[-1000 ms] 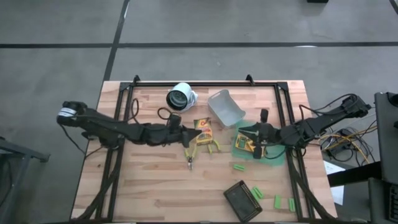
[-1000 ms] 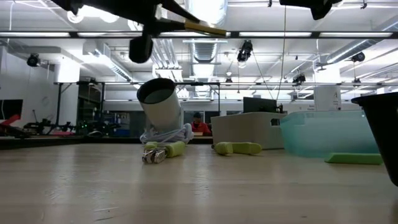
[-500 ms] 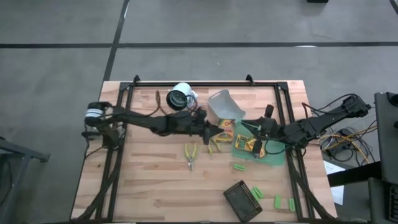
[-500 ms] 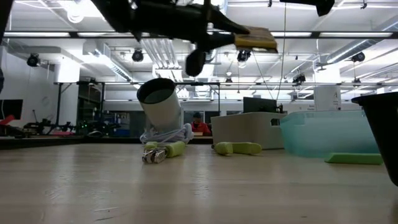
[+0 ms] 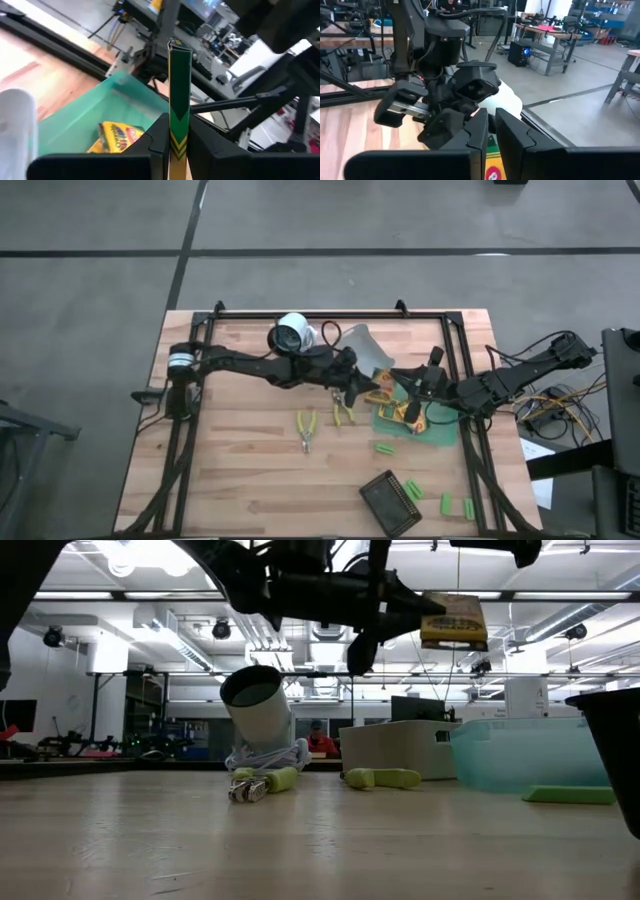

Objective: Pick & Place School Supplies
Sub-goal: Put the yellow crayon box into the green bin

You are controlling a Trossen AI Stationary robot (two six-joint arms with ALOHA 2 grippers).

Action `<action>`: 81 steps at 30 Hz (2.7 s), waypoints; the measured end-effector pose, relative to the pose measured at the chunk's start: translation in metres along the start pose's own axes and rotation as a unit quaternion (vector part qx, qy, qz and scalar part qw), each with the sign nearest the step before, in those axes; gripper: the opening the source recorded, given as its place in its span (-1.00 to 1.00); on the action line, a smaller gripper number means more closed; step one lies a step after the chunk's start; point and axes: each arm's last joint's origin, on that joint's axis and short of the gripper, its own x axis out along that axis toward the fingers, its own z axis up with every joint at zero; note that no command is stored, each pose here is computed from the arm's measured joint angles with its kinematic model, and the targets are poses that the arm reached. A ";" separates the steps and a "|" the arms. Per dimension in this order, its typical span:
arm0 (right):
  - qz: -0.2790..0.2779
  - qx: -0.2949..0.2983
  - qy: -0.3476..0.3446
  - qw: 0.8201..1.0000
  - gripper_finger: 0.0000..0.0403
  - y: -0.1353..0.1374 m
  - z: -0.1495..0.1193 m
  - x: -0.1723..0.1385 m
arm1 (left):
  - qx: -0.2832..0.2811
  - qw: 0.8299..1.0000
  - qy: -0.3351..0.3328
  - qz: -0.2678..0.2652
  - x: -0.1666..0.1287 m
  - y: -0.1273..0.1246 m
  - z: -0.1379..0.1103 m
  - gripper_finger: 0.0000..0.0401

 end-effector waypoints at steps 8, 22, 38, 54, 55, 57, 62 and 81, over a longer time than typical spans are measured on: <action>-0.001 0.076 0.008 0.997 -0.83 0.000 -0.002 0.000 | 0.036 0.999 0.007 0.004 -0.006 0.001 0.003 -0.78; 0.027 0.121 0.009 0.992 -0.83 0.001 -0.001 -0.001 | 0.112 0.993 0.013 0.026 -0.021 0.003 0.023 -0.78; 0.029 0.145 -0.006 0.989 -0.61 0.000 0.004 -0.002 | 0.114 0.993 0.018 0.029 -0.022 0.003 0.022 -0.78; 0.029 0.129 -0.006 0.991 0.18 0.000 0.004 -0.002 | 0.114 0.993 0.018 0.029 -0.022 0.003 0.022 -0.78; 0.029 0.129 -0.006 0.991 0.22 0.000 0.004 -0.002 | 0.114 0.993 0.018 0.029 -0.022 0.003 0.022 -0.78; 0.029 0.129 -0.006 0.991 0.31 0.000 0.004 -0.002 | 0.114 0.993 0.018 0.029 -0.022 0.003 0.022 -0.78; 0.029 0.132 -0.006 0.991 0.45 0.000 0.004 -0.002 | 0.115 0.993 0.017 0.028 -0.022 0.003 0.023 -0.78; 0.029 0.102 -0.006 0.994 0.37 0.000 0.003 -0.002 | 0.211 0.974 -0.035 -0.072 -0.023 -0.009 0.036 -0.78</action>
